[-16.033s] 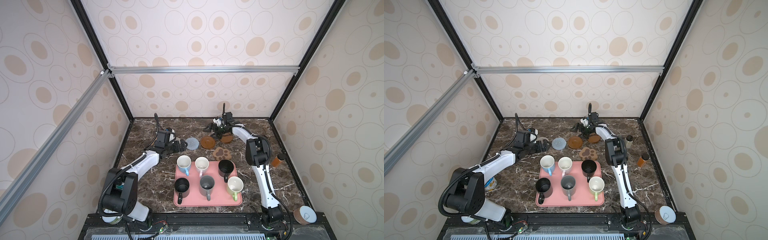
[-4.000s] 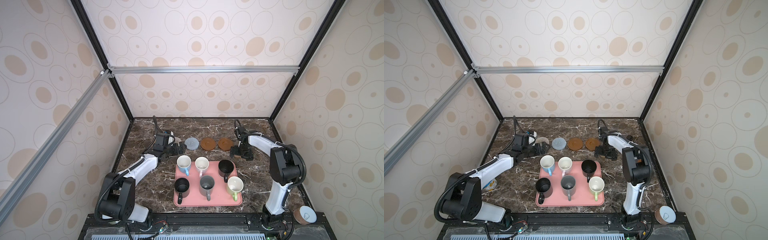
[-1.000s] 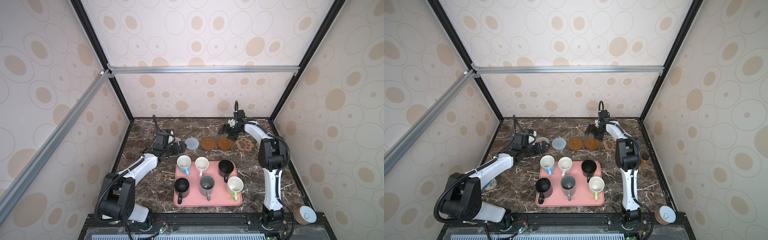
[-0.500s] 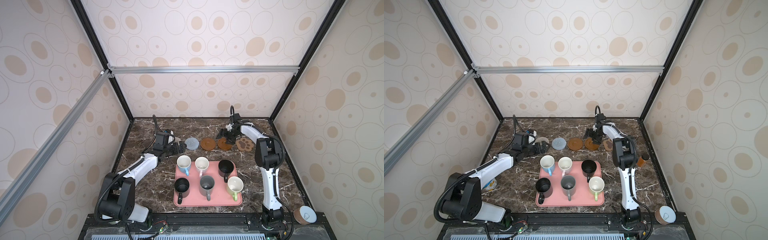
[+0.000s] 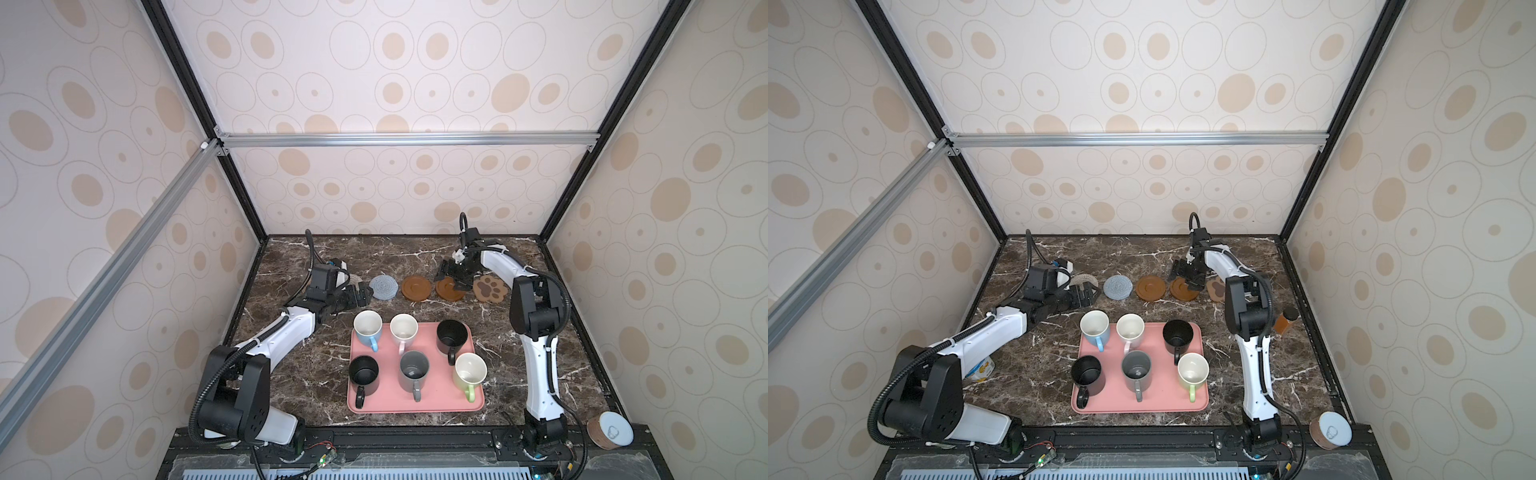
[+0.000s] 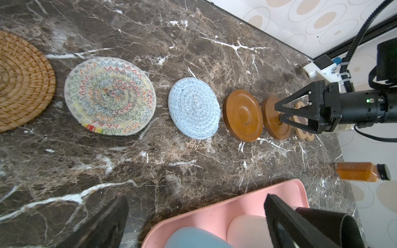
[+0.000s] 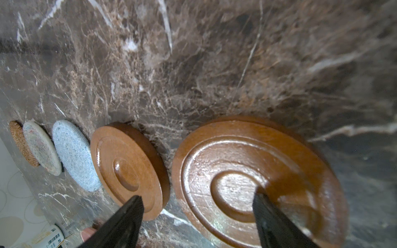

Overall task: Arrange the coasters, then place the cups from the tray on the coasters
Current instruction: 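Bring the right gripper back above the smaller brown wooden coaster, then raise the right gripper and swing it over the black mug on the tray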

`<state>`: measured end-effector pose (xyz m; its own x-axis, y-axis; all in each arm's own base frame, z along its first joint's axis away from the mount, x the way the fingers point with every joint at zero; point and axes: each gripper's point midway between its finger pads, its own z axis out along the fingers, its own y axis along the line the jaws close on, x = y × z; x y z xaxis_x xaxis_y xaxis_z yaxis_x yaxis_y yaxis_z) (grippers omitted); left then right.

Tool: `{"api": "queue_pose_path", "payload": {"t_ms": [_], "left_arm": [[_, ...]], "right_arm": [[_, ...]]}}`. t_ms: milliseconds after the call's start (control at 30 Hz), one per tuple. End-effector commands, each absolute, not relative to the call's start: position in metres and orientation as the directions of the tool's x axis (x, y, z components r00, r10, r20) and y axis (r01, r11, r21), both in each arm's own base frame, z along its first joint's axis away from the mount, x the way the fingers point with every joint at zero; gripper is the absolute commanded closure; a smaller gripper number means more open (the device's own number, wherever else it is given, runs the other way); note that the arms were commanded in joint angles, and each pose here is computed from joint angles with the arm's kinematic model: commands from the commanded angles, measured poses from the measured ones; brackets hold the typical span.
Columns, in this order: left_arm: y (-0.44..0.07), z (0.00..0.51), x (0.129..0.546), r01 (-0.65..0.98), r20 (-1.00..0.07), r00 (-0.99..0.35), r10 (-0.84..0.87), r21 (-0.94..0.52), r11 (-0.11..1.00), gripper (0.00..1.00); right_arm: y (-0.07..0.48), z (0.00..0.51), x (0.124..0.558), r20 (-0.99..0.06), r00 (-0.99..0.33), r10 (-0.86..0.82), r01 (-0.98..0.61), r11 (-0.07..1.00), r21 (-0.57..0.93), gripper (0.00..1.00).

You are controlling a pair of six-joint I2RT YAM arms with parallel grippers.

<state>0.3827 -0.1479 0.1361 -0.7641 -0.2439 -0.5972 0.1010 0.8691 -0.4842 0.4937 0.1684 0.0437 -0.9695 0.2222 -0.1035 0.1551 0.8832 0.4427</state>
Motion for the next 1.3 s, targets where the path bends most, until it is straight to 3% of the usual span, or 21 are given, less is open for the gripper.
{"api": "queue_pose_path", "payload": {"t_ms": [0,667,1067,1267], "left_arm": [[-0.148,0.148,0.388,0.105,-0.613,-0.746,-0.259,-0.493,0.864,0.00],[-0.147,0.147,0.389,0.104,-0.615,-0.744,-0.261,-0.493,0.864,0.00],[-0.147,0.161,0.394,0.135,-0.656,-0.713,-0.250,-0.478,0.868,0.00],[-0.146,0.170,0.397,0.138,-0.675,-0.688,-0.267,-0.482,0.865,0.00]], "right_arm": [[0.159,0.047,0.478,-0.068,-0.974,0.215,0.172,0.904,0.393,0.16],[0.164,0.057,0.481,-0.077,-0.973,0.217,0.166,0.892,0.420,0.15],[0.171,0.149,0.505,-0.255,-0.948,0.191,0.049,0.878,0.477,0.11],[0.164,0.199,0.488,-0.350,-0.925,0.146,-0.033,0.889,0.457,0.10]]}}
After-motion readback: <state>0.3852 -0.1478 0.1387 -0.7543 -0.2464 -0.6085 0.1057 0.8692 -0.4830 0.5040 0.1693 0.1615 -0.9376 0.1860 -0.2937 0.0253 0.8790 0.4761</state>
